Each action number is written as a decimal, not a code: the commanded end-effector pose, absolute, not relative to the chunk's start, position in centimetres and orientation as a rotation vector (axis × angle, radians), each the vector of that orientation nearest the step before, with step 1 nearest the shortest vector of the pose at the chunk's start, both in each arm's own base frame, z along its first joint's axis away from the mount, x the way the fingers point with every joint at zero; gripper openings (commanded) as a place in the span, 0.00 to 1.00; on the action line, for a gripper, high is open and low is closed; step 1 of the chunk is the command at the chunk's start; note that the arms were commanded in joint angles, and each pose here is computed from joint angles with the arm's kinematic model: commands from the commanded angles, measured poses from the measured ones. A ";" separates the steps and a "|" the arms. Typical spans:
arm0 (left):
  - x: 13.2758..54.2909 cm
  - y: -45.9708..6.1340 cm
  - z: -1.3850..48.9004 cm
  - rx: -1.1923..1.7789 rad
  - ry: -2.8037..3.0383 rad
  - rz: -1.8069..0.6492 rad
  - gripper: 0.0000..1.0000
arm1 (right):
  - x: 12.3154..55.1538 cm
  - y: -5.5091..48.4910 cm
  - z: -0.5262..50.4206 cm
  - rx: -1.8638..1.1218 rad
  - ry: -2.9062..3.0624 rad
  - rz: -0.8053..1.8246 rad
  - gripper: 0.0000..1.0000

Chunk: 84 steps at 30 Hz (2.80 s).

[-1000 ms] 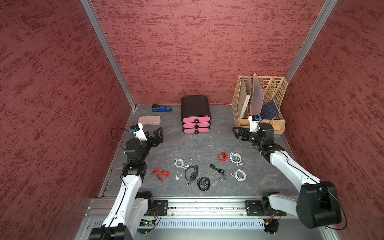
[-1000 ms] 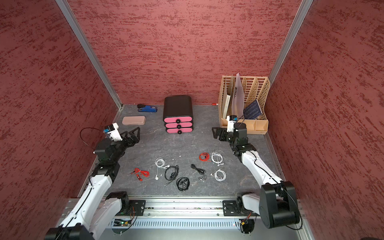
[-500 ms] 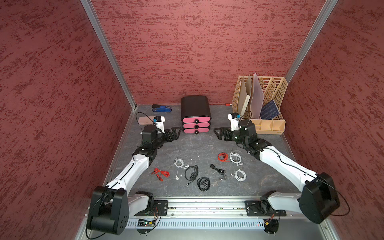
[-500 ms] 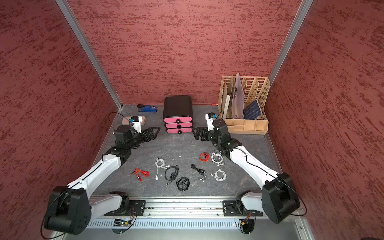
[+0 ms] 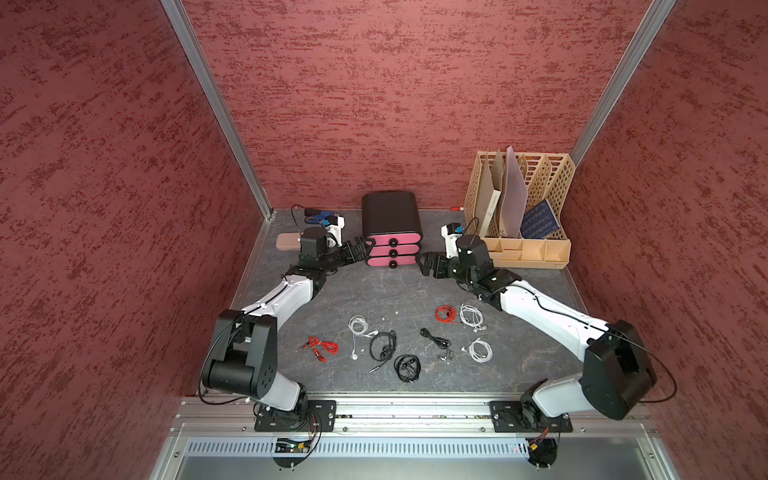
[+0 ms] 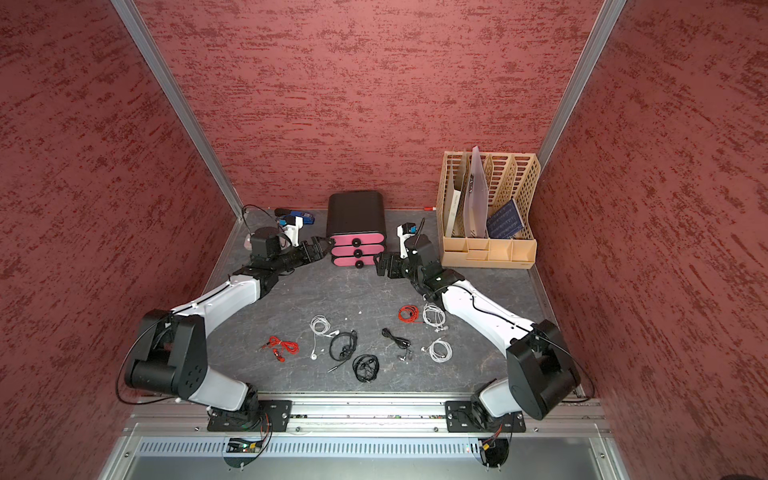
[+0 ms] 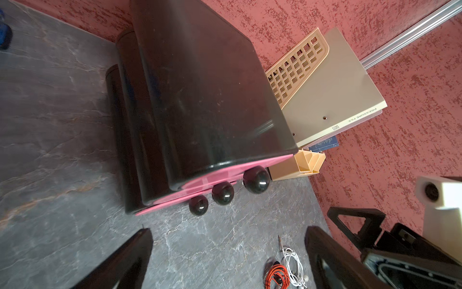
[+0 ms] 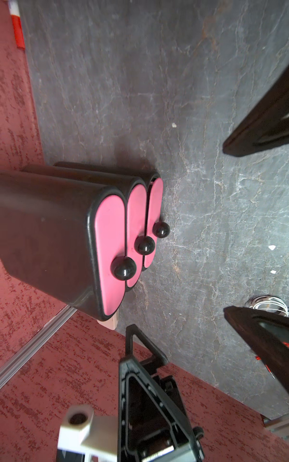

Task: Place the wired earphones into the drawer by color
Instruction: Adjust the storage box at the center of the board, then open the drawer in the storage box.

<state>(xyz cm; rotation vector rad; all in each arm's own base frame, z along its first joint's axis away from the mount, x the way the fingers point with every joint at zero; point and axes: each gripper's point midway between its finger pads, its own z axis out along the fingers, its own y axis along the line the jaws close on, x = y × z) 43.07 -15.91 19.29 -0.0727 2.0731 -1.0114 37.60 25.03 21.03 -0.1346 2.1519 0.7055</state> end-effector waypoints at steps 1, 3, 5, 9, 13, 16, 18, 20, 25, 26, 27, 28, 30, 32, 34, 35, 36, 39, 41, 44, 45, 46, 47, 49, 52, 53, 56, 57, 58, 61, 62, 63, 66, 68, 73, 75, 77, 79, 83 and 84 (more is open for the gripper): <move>44.2 -16.5 20.1 -0.061 2.053 -1.038 1.00 | 38.4 25.4 21.8 -0.147 2.129 0.661 0.98; 44.6 -16.7 20.1 -0.060 2.052 -1.041 1.00 | 38.5 25.7 21.7 -0.154 2.131 0.661 0.98; 45.0 -16.9 20.0 -0.056 2.053 -1.044 1.00 | 38.5 26.1 21.6 -0.167 2.137 0.664 0.98; 45.6 -17.5 20.0 -0.040 2.054 -1.049 1.00 | 38.6 26.8 21.4 -0.185 2.139 0.669 0.97; 45.9 -18.3 20.2 -0.016 2.053 -1.057 1.00 | 38.7 27.3 21.1 -0.194 2.142 0.671 0.97; 45.9 -19.3 20.6 0.017 2.054 -1.061 1.00 | 38.8 27.7 21.0 -0.201 2.141 0.678 0.96; 45.8 -19.9 20.7 0.031 2.058 -1.069 1.00 | 38.8 28.0 21.0 -0.206 2.141 0.684 0.95; 45.6 -20.6 20.9 0.050 2.056 -1.076 1.00 | 38.9 28.3 21.1 -0.213 2.136 0.691 0.93; 45.0 -21.7 20.9 0.076 2.064 -1.085 1.00 | 39.4 28.3 21.2 -0.206 2.125 0.673 0.89; 44.9 -21.8 20.8 0.075 2.067 -1.086 1.00 | 39.6 28.2 21.3 -0.202 2.122 0.667 0.88; 44.8 -21.9 20.8 0.075 2.069 -1.089 1.00 | 39.7 28.3 21.3 -0.202 2.122 0.661 0.87; 44.7 -21.9 20.7 0.075 2.071 -1.092 1.00 | 39.9 28.4 21.4 -0.209 2.117 0.657 0.83; 44.6 -21.9 20.7 0.068 2.071 -1.092 1.00 | 40.2 28.6 21.4 -0.221 2.114 0.651 0.82; 44.3 -21.5 20.7 0.050 2.073 -1.078 1.00 | 40.7 28.8 21.4 -0.222 2.117 0.644 0.82; 43.7 -21.1 20.7 0.045 2.071 -1.062 1.00 | 41.1 29.2 21.2 -0.241 2.129 0.644 0.78; 43.4 -20.8 20.7 0.040 2.072 -1.050 1.00 | 41.3 29.4 21.0 -0.243 2.141 0.641 0.78; 43.0 -20.6 20.6 0.039 2.075 -1.041 1.00 | 41.5 29.4 20.8 -0.240 2.146 0.639 0.77; 41.9 -19.8 20.4 0.033 2.060 -1.010 1.00 | 42.0 29.7 20.5 -0.231 2.153 0.646 0.74; 41.0 -19.4 20.4 0.034 2.029 -0.991 1.00 | 42.4 29.8 20.3 -0.222 2.159 0.645 0.72; 39.8 -18.7 19.9 0.043 1.973 -0.959 1.00 | 43.0 30.0 19.9 -0.214 2.175 0.638 0.68; 39.5 -18.4 19.7 0.040 1.962 -0.946 1.00 | 43.1 30.0 19.8 -0.213 2.179 0.635 0.66; 39.2 -18.2 19.5 0.039 1.954 -0.937 1.00 | 43.3 30.1 19.7 -0.209 2.184 0.631 0.64; 38.9 -18.0 19.3 0.041 1.948 -0.924 1.00 | 43.4 30.1 19.5 -0.207 2.187 0.627 0.63; 38.5 -17.7 19.3 0.044 1.938 -0.909 1.00 | 43.7 30.2 19.3 -0.201 2.189 0.619 0.61; 38.3 -17.7 19.6 0.051 1.925 -0.910 1.00 | 44.2 30.0 18.9 -0.179 2.191 0.601 0.58; 38.2 -17.7 19.7 0.053 1.921 -0.911 1.00 | 44.3 30.0 18.8 -0.177 2.195 0.597 0.57; 38.1 -17.6 19.7 0.051 1.913 -0.906 1.00 | 44.8 30.1 18.7 -0.173 2.194 0.592 0.55; 38.1 -17.5 19.6 0.048 1.913 -0.903 1.00 | 45.0 30.1 18.6 -0.169 2.195 0.590 0.55; 38.0 -17.5 19.6 0.048 1.910 -0.901 1.00 | 45.2 30.2 18.6 -0.169 2.195 0.590 0.54; 37.9 -17.4 19.7 0.049 1.906 -0.894 1.00 | 45.7 30.2 18.4 -0.162 2.201 0.580 0.52; 37.9 -17.3 19.6 0.049 1.905 -0.890 1.00 | 45.8 30.2 18.4 -0.162 2.201 0.577 0.51; 37.8 -17.2 19.6 0.049 1.905 -0.885 1.00 | 46.0 30.2 18.3 -0.159 2.202 0.575 0.50; 37.8 -17.1 19.6 0.047 1.903 -0.876 1.00 | 46.4 30.1 18.4 -0.153 2.199 0.570 0.45; 37.7 -17.1 19.6 0.049 1.905 -0.874 1.00 | 46.5 30.1 18.5 -0.147 2.197 0.569 0.43; 37.8 -17.0 19.5 0.046 1.904 -0.874 1.00 | 46.9 29.9 18.1 -0.134 2.202 0.562 0.39; 37.8 -17.1 19.6 0.048 1.902 -0.874 1.00 | 47.0 29.8 18.0 -0.132 2.205 0.563 0.38; 37.7 -17.0 19.6 0.047 1.903 -0.875 1.00 | 47.1 29.8 18.1 -0.130 2.203 0.561 0.38; 37.7 -17.0 19.6 0.046 1.904 -0.875 1.00 | 47.3 29.8 18.1 -0.126 2.200 0.560 0.38; 37.7 -17.0 19.6 0.045 1.904 -0.873 1.00 | 47.6 29.9 18.3 -0.124 2.198 0.567 0.39; 37.8 -17.0 19.6 0.044 1.905 -0.873 1.00 | 47.7 29.9 18.3 -0.123 2.198 0.565 0.39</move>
